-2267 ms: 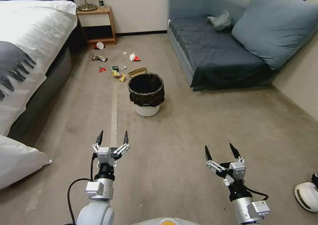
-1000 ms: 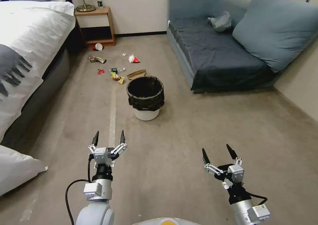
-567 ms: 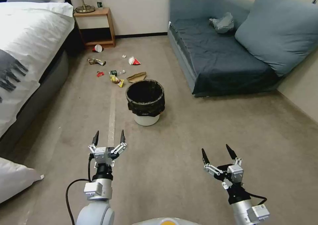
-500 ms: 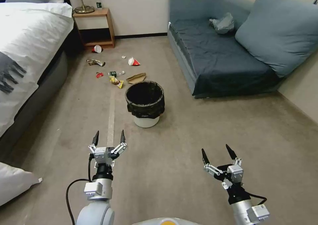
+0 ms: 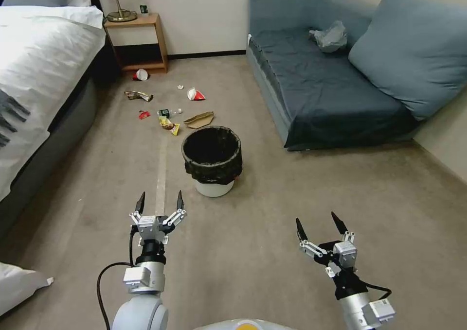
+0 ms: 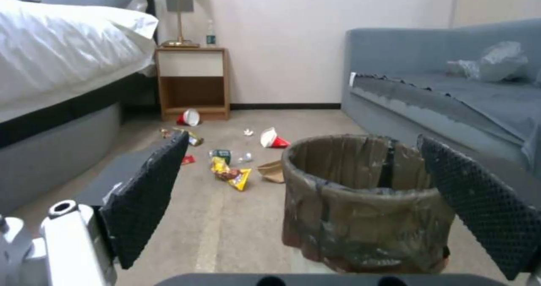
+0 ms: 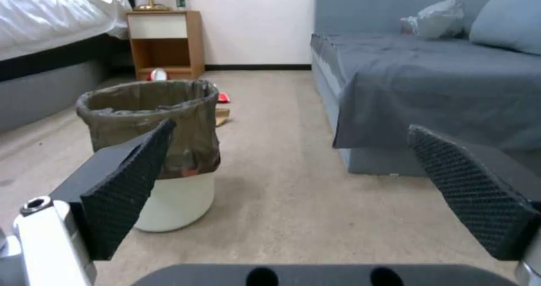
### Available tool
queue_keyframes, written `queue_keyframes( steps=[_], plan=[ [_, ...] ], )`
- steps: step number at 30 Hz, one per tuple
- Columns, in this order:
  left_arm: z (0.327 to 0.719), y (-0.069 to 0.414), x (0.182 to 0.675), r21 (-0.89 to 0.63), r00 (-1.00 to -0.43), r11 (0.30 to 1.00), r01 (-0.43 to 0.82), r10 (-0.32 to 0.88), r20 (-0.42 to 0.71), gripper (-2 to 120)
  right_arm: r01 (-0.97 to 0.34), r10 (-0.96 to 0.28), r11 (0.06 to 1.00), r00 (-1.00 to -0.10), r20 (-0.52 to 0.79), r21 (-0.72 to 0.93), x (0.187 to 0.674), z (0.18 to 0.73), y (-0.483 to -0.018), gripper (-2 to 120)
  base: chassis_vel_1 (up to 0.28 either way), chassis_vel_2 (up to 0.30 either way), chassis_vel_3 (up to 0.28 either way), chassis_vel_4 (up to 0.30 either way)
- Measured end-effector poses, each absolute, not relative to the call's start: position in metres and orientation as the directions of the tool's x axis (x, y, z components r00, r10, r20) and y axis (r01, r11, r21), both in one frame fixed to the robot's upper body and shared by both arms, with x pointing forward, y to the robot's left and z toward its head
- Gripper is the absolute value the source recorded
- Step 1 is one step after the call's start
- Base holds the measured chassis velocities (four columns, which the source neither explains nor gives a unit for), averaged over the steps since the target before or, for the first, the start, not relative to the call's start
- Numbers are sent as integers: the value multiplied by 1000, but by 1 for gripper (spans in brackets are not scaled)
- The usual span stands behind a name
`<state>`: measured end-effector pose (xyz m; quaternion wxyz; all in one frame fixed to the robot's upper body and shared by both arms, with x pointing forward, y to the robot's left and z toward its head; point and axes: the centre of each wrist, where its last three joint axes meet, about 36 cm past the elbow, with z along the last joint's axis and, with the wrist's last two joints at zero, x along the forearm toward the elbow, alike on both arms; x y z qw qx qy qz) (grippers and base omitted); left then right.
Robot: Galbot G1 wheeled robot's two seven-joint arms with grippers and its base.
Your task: Pick up the trash can from the floor.
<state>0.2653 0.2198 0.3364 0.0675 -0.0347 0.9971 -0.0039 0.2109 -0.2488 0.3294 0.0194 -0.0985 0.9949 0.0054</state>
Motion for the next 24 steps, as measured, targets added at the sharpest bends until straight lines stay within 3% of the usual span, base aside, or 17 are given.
queue_keyframes(
  steps=[24],
  plan=[
    [337, 221, 265, -10, -988, 998, -70, -70, -134, 100, -200, -200, 980, -979, -39, 12, 212, 328, -248, 100, -81, 83, 80, -87]
  ],
)
